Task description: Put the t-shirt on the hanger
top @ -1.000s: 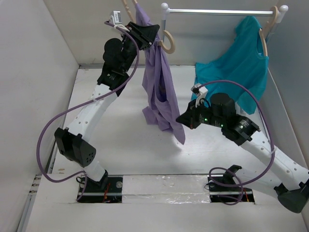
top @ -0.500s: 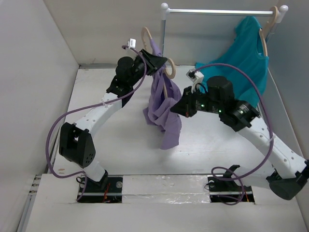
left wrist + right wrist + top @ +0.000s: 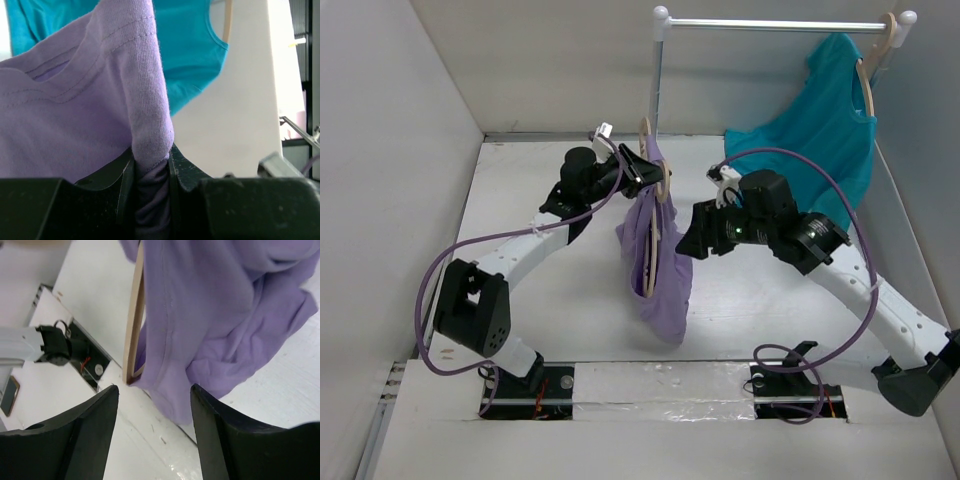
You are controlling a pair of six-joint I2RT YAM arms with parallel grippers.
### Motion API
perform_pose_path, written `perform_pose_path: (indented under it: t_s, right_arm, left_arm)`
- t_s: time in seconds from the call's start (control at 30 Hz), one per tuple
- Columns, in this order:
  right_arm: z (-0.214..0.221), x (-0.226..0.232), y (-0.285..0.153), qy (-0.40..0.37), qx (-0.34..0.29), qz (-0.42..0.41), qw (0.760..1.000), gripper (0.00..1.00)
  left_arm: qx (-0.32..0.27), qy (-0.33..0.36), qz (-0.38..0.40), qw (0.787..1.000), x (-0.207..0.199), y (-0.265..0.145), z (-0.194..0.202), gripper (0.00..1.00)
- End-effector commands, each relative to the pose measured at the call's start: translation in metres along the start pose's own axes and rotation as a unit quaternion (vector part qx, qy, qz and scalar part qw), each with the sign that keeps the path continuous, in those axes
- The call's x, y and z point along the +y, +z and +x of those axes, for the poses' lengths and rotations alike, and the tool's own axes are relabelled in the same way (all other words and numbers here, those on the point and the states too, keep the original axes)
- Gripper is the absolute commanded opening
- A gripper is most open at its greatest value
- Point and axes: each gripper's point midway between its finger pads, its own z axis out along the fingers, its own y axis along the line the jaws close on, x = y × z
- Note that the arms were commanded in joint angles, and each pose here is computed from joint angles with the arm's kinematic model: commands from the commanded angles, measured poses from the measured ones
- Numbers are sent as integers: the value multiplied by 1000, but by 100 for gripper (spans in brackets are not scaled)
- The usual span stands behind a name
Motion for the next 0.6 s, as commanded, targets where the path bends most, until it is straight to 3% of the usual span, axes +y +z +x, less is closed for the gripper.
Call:
perform_pose_path:
  t_s: [0.0, 0.2, 0.33, 0.43, 0.57]
  right_arm:
    - [-37, 8, -7, 1, -66, -14, 998, 65]
    - [-44, 14, 18, 12, -80, -56, 995, 66]
    - [-37, 23, 29, 14, -57, -95, 994, 66]
    - [-31, 24, 35, 17, -57, -101, 993, 60]
    - [-30, 18, 44, 32, -68, -89, 993, 59]
  left_arm:
    - [5, 35, 88, 995, -60, -22, 2, 0]
    - [13, 41, 102, 994, -70, -24, 10, 0]
    - [5, 46, 109, 993, -75, -28, 9, 0]
    - [-1, 50, 113, 992, -79, -30, 7, 0]
    - [-6, 53, 115, 992, -83, -30, 5, 0]
